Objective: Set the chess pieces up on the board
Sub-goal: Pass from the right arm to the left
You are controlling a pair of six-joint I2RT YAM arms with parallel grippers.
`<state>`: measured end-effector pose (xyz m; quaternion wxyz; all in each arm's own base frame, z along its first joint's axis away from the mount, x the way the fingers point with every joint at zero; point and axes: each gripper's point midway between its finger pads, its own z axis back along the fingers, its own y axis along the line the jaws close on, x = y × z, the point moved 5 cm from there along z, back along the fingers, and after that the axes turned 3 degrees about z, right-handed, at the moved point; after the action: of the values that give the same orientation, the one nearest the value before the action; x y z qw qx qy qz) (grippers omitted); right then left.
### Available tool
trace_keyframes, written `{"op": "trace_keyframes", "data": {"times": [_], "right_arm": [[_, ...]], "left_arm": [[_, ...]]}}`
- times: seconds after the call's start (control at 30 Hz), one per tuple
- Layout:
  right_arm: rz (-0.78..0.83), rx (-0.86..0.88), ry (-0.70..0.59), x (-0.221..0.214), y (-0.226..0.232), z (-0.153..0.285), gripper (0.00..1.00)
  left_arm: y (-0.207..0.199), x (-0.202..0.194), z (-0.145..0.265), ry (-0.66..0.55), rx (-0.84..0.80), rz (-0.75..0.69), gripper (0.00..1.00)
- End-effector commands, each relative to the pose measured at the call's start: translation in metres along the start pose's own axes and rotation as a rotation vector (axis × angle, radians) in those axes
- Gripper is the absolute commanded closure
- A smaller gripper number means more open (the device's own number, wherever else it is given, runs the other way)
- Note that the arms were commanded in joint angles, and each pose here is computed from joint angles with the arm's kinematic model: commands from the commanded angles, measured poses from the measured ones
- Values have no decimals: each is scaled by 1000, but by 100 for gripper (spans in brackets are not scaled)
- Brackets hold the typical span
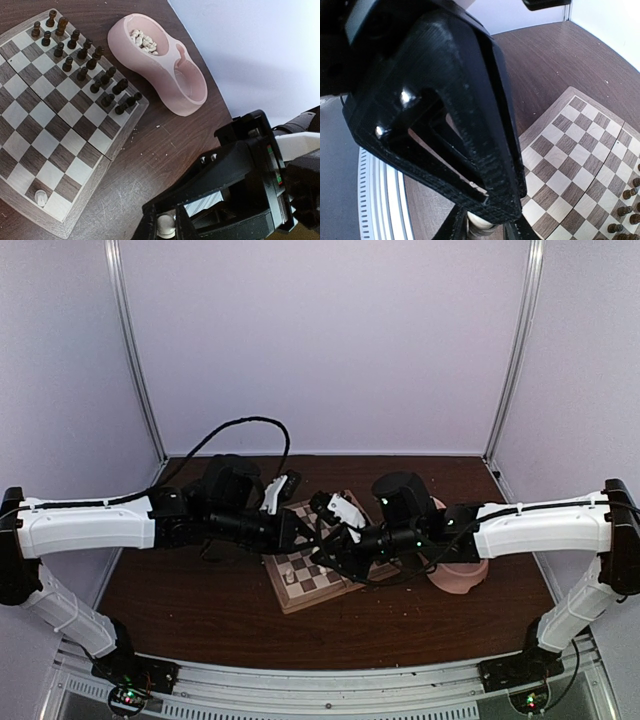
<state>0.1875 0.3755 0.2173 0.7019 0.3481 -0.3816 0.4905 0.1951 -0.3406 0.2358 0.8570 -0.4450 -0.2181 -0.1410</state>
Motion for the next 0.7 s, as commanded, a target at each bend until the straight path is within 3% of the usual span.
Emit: {"op": "trace_keyframes", "data": {"times": [0.0,0.3,0.47,0.67], "right_arm": [[12,-36,-23,7,-1,2,67],[-25,-42,-76,7,-1,8,37],[-84,-74,-171,13,-2,20,34],[-171,-114,-342,32,-4,43,38]], "left_arm": [[-7,14,4,-55,-27,-13,91],[-5,26,15,-96,-66,26,92],[-3,35,28,-149,-111,78,92],[-10,43,44,-215,-192,128,92]]}}
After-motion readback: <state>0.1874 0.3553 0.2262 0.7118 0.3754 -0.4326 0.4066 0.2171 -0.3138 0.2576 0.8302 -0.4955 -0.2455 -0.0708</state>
